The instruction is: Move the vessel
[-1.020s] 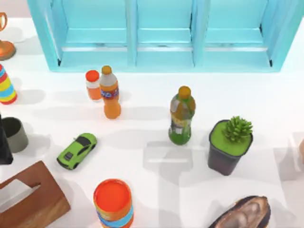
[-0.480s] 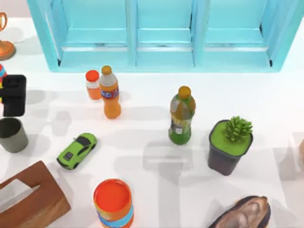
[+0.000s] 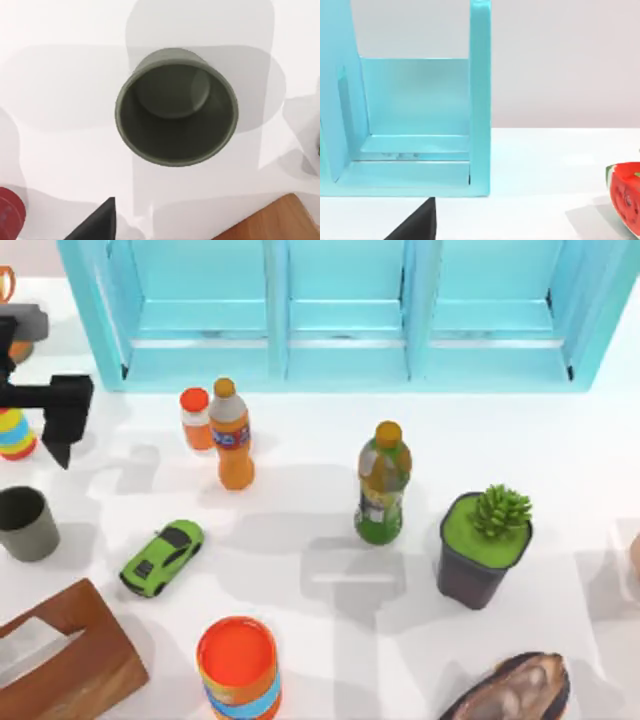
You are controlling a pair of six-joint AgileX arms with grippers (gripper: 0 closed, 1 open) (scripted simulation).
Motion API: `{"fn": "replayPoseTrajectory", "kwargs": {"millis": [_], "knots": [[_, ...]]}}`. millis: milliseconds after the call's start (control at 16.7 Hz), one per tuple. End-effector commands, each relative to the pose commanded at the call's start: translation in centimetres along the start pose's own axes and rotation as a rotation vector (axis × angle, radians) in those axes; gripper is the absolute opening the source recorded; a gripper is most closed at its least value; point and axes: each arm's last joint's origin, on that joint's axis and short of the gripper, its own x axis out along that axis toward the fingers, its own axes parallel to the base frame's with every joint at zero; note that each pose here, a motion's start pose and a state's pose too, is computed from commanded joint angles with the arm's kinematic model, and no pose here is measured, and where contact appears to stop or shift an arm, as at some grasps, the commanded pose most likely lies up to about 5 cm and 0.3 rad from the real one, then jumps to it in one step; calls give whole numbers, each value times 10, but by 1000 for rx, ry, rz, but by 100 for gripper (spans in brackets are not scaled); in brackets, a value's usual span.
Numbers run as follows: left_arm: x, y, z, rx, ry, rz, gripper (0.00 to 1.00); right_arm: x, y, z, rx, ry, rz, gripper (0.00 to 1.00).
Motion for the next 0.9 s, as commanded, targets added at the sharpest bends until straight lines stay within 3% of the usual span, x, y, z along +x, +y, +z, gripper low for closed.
{"fn": "replayPoseTrajectory", "kwargs": {"millis": [540,900], "knots": [[11,1,10,-1,45,-1,100,0,0,0,0,0,0,100],[76,-1,12,1,31,-1,100,0,0,0,0,0,0,100]]}}
